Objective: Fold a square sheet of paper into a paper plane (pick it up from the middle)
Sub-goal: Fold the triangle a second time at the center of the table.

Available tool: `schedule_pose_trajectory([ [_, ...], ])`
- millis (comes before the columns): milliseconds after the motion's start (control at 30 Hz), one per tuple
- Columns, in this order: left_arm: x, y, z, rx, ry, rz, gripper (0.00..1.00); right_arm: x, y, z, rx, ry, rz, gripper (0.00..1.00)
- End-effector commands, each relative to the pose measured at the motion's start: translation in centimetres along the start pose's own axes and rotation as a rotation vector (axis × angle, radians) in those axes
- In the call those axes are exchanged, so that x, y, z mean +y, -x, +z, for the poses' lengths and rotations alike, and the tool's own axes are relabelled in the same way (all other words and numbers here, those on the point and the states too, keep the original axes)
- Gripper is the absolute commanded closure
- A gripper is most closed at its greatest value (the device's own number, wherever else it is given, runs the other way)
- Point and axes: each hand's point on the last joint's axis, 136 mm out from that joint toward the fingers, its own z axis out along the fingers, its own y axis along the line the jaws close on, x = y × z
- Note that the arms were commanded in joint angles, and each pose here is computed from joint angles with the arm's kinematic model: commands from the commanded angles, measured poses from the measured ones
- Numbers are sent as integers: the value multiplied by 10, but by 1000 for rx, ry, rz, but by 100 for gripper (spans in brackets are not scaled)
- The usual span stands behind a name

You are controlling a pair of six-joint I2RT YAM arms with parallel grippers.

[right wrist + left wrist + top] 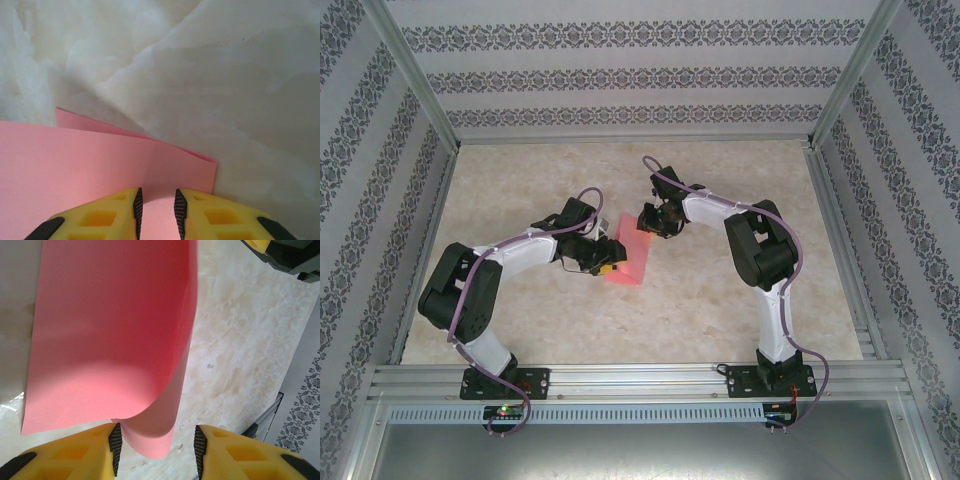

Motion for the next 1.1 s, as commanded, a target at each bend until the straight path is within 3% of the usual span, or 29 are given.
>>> schedule_pose_trajectory([
  [0, -10, -3, -4, 10, -22, 54, 54, -40, -27, 20, 84, -115, 41, 72],
  [233, -19, 20, 5, -25, -99, 151, 46, -39, -28, 20, 89, -111, 35, 72],
  [400, -24, 40, 17, -69, -147, 214, 45, -40, -27, 20, 92, -107, 39, 72],
  [733, -14, 61, 19, -122, -156, 263, 36, -40, -28, 20, 95, -102, 36, 72],
  [867, -11, 64, 22, -118, -154, 258, 36, -39, -29, 20, 95, -101, 36, 72],
  [1067, -8, 50, 26, -72, -190, 214, 44, -39, -30, 19, 98, -97, 38, 72],
])
